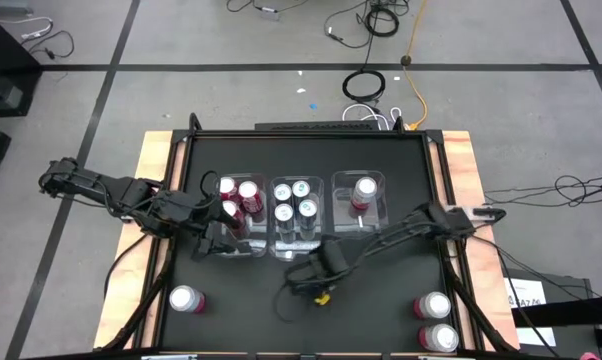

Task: Sort soda cans
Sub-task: Put the red soda can into the left transparent bin

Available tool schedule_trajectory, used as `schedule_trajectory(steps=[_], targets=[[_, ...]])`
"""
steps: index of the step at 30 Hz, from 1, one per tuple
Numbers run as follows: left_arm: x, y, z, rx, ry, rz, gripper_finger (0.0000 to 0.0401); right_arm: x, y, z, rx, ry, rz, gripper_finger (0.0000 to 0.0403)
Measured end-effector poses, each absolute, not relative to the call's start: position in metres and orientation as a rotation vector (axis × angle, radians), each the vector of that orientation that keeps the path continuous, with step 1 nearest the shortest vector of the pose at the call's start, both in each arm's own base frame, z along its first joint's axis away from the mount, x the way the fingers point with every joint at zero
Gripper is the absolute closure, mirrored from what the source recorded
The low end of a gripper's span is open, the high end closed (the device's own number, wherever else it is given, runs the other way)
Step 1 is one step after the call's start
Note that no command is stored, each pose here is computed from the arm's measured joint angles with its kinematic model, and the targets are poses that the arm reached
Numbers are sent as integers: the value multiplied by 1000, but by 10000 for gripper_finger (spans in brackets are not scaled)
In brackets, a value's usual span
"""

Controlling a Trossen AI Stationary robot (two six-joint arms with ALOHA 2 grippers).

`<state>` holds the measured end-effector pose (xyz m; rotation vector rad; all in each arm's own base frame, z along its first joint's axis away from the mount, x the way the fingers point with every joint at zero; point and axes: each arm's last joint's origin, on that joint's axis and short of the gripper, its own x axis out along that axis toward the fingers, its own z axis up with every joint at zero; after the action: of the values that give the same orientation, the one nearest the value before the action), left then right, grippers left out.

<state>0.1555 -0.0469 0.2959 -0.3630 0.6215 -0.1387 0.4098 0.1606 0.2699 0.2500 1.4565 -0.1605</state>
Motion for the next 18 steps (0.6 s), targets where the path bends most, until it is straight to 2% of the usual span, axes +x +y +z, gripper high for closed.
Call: schedule_trajectory(steps=[7, 18], targets=[[155, -47, 296, -369, 628, -159, 13, 435, 162, 253, 302, 1473, -139, 118], [155, -47, 296, -369, 628, -160, 13, 438, 163, 249, 313, 1464, -138, 104]])
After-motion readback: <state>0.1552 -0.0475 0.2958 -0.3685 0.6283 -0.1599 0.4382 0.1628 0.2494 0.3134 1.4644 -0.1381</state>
